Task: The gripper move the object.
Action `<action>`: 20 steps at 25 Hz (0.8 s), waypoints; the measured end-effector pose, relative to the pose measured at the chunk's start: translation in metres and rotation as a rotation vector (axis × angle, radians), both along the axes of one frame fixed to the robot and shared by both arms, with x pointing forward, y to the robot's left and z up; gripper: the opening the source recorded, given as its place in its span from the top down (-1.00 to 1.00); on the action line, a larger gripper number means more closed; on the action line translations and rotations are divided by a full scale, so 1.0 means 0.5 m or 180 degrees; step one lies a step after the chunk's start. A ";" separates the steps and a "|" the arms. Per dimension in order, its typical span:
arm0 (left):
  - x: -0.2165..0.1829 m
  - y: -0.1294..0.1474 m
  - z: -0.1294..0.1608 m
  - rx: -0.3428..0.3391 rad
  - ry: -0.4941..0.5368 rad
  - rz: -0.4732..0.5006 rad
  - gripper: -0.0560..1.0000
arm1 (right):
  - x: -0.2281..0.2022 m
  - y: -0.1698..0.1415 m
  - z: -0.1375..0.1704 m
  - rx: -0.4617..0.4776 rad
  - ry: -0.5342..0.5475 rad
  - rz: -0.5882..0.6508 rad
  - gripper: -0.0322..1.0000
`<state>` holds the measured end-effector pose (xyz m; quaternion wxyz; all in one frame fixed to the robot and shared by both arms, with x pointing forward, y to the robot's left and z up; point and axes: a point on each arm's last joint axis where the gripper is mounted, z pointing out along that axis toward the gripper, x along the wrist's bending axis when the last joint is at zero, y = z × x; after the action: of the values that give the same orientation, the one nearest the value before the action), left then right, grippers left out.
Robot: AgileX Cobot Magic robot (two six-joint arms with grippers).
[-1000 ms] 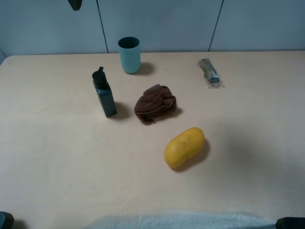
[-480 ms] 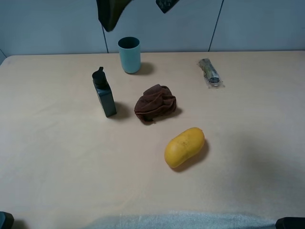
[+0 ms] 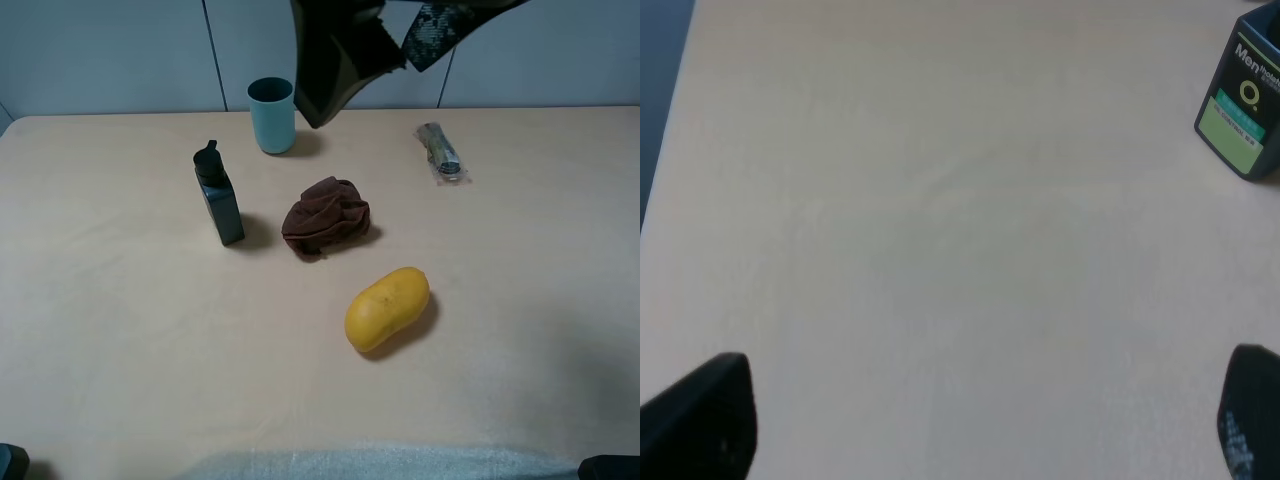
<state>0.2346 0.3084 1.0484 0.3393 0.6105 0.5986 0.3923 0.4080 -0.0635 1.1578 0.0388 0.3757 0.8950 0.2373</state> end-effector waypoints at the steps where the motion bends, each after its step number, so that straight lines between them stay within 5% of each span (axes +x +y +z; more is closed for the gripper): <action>1: 0.000 0.000 0.000 0.0000 0.0000 0.0000 -0.86 | -0.005 -0.009 -0.002 -0.0023 -0.0016 -0.0001 -0.41; 13: 0.000 0.000 0.000 0.0000 0.0000 0.0000 -0.86 | -0.069 -0.130 0.012 -0.0046 -0.0337 -0.0089 -0.41; 20: 0.000 0.000 0.000 0.0000 0.0000 0.0000 -0.86 | -0.095 -0.242 -0.016 -0.0044 -0.0369 -0.0535 -0.41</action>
<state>0.2346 0.3084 1.0484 0.3393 0.6105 0.5986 0.3923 0.3606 -0.1844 1.1497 0.1130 0.4348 0.8582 0.2484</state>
